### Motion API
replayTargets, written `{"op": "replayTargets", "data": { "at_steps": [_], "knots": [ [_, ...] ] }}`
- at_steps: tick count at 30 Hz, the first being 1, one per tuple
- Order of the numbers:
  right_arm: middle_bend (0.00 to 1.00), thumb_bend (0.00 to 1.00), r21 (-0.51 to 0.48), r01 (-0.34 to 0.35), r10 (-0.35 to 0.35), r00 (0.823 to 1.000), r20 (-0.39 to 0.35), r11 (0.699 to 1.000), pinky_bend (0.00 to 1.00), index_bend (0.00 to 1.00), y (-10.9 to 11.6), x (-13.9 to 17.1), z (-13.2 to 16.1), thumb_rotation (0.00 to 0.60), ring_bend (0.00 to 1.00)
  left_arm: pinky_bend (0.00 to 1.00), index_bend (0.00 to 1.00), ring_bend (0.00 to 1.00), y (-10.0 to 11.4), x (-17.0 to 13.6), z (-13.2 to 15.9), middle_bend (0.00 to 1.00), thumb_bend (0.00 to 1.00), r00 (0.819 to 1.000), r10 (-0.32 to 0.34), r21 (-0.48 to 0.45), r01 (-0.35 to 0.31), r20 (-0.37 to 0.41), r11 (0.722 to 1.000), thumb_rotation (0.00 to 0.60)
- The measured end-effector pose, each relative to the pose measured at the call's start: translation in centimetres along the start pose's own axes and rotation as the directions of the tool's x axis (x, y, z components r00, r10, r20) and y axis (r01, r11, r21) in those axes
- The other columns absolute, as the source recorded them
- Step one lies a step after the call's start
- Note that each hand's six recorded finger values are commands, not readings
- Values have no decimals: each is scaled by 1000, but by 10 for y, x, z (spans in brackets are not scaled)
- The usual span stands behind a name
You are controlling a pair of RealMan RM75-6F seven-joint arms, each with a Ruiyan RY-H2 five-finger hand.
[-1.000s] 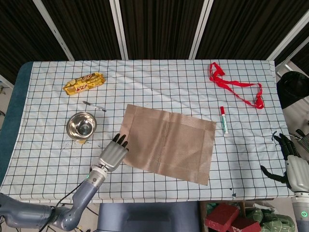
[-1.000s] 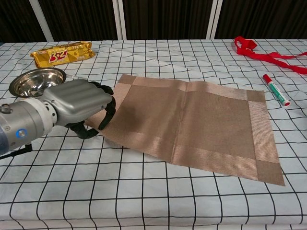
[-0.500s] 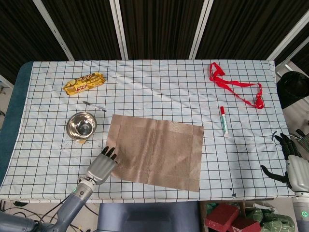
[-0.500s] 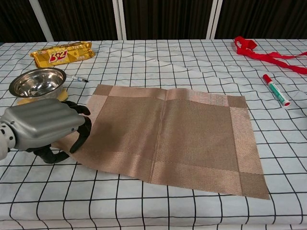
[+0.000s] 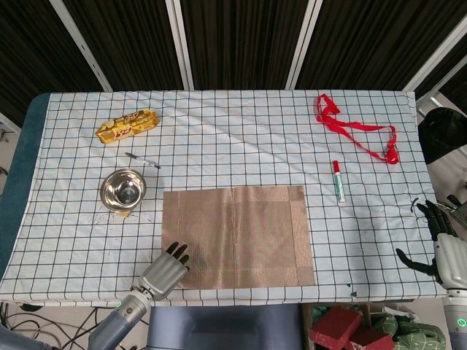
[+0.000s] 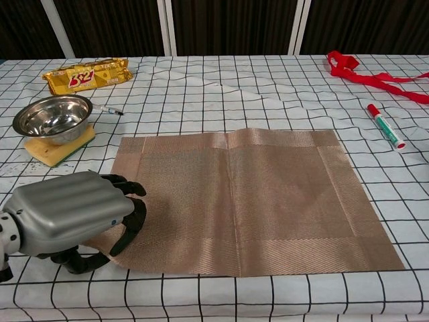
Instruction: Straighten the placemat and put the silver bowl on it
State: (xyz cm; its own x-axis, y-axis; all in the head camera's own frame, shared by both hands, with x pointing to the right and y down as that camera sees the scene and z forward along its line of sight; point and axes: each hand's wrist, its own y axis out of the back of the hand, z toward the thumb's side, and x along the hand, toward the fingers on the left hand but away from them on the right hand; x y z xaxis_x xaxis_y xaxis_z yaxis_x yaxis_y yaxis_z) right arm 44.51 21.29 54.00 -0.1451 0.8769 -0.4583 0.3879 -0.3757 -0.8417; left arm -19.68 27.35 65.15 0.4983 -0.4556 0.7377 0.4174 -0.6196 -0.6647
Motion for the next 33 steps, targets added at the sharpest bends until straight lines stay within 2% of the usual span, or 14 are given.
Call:
{"op": "replayTargets", "data": {
  "at_steps": [4,6,7,9,11,12,15,19,22,24,27,29,33],
  "knots": [
    [0,187,0,-3,3,1000,0,1000,175,111,-1,0,0,600,0,129,570,78,-1,-6,-2,260,493,1000,-3,1,3,-1,1000,600],
    [0,186,-1,-3,3,1000,0,1000,175,111,-1,0,0,600,0,120,515,76,-1,-7,-3,224,445,1000,-3,5,3,-2,1000,600],
    [0,186,0,-3,3,1000,-1,1000,175,111,-1,0,0,600,0,113,477,74,-1,-8,-4,206,397,1000,-4,7,4,-4,1000,600],
    [0,186,0,-1,1,1000,-1,1000,175,111,-1,0,0,600,0,95,329,63,-2,-9,-6,156,179,1000,-7,11,7,-7,1000,600],
    [0,186,1,0,0,1000,0,1000,175,111,-1,0,0,600,0,85,221,53,-2,-10,-9,137,57,1000,-13,13,13,-14,1000,600],
    [0,186,1,0,0,1000,0,1000,175,111,-1,1,0,600,0,81,179,48,-3,-11,-10,132,27,1000,-16,11,16,-17,1000,600],
    [0,186,3,-1,1,1000,0,1000,175,111,-1,1,0,600,0,80,134,47,-1,-15,-12,127,2,999,-21,-11,21,-28,1000,600],
    [0,186,4,-4,4,1000,0,1000,175,111,-2,1,0,600,0,80,129,47,6,-20,-13,130,6,1000,0,-57,-2,-27,998,600],
    [0,186,2,-3,3,1000,1,1000,175,111,-2,1,0,600,0,78,173,47,15,-26,-14,132,49,999,35,-83,-37,-25,996,600],
    [0,187,1,-5,5,1000,1,1000,175,111,-2,1,1,600,0,78,209,47,22,-29,-21,135,67,997,62,-84,-66,-50,994,600],
    [0,186,2,-8,8,1000,0,1000,175,111,-3,1,1,600,0,78,234,48,39,-33,-45,144,78,982,122,-67,-132,-142,989,600],
    [0,186,2,-9,9,1000,0,1000,175,111,-3,1,1,600,0,78,252,49,51,-33,-63,157,95,965,158,-59,-174,-209,983,600],
    [0,187,2,-7,7,1000,2,1000,175,111,-2,1,1,600,0,83,276,55,60,-31,-96,180,103,931,189,-13,-203,-313,979,600]
  ]
}}
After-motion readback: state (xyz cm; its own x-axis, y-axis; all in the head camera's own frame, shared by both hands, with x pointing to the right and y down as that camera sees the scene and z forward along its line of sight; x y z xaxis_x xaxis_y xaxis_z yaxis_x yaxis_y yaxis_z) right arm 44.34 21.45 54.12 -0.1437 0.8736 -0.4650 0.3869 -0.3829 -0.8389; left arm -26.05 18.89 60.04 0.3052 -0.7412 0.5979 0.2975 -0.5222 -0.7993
